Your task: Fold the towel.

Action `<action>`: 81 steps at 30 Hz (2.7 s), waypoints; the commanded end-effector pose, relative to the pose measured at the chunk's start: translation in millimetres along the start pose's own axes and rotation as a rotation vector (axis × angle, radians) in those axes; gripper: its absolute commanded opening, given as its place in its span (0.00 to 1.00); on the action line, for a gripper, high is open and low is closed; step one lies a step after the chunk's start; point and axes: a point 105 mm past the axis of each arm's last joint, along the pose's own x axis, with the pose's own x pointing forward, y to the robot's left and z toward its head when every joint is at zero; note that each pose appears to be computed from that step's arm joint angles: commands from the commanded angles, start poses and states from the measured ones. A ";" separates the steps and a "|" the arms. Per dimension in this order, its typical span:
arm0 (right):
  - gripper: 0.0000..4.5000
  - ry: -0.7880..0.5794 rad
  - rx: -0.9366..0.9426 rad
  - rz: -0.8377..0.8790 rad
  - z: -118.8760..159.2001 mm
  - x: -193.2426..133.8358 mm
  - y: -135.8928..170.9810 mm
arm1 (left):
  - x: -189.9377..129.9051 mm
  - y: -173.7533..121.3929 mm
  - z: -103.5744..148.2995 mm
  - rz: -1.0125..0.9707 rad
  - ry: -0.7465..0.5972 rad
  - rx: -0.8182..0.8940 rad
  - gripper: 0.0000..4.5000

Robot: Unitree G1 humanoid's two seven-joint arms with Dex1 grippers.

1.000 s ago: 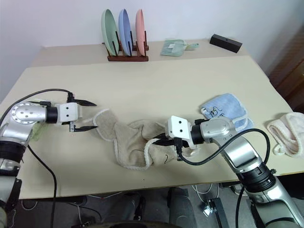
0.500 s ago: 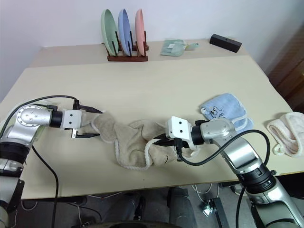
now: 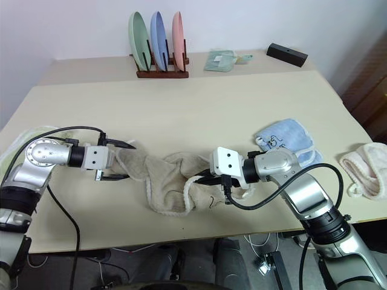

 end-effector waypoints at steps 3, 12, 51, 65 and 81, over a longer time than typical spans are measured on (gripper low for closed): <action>0.00 -0.016 -0.038 -0.001 8.3 -0.2 -0.2 | -7.4 26.7 1.9 0.170 0.017 0.095 0.99; 0.00 -0.013 -0.042 0.006 8.4 -0.8 -0.6 | -17.3 35.6 -5.3 0.278 0.030 0.074 0.99; 0.00 0.115 -0.528 -0.889 76.2 -131.4 -185.4 | -125.9 183.2 9.3 1.081 0.073 -0.130 0.01; 0.00 0.022 -0.336 -0.537 38.9 -105.3 -113.4 | -141.6 91.4 -9.8 0.708 0.156 -0.137 0.01; 0.00 0.207 0.139 -0.128 -29.5 -111.5 -10.3 | -123.3 -97.9 36.7 0.246 0.232 -0.711 0.01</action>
